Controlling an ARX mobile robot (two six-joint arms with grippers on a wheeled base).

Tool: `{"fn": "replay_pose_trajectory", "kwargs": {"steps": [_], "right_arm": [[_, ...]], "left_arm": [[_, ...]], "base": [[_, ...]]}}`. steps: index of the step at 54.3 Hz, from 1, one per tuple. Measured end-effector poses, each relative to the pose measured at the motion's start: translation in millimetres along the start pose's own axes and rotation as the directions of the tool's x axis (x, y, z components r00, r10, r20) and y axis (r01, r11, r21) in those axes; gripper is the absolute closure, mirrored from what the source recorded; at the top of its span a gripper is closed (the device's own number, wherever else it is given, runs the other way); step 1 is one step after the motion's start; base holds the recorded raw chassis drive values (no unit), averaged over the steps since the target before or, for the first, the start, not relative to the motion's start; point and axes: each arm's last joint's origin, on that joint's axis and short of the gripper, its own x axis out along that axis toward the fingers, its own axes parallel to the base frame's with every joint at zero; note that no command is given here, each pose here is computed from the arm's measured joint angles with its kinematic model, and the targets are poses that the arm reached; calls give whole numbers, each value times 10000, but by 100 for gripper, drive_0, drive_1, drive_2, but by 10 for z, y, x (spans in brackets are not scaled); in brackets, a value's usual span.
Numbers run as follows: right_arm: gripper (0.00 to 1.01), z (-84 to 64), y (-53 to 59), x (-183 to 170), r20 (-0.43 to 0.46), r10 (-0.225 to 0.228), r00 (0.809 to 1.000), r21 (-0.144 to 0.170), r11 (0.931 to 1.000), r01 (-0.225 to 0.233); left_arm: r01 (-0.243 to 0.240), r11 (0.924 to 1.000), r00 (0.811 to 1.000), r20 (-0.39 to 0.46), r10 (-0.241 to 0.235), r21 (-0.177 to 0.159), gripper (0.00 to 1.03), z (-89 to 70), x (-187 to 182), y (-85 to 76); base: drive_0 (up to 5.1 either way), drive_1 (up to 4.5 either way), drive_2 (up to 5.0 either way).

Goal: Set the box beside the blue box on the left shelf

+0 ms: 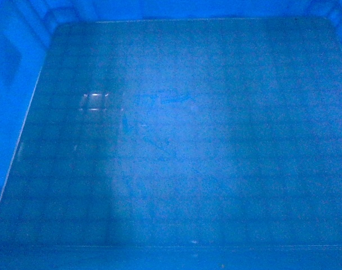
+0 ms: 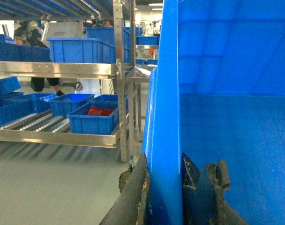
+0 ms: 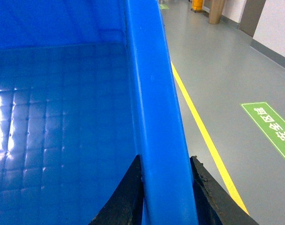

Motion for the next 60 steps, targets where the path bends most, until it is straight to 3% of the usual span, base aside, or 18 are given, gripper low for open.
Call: {"fn": "replay_pose_trajectory", "kwargs": {"steps": [60], "right_arm": [[81, -1, 0, 0, -13, -2, 10000, -11, 10000, 2]], "left_arm": [[1, 10000, 10000, -9, -1, 7, 90, -1, 0, 0]], "base": [[-4, 426, -434]]}}
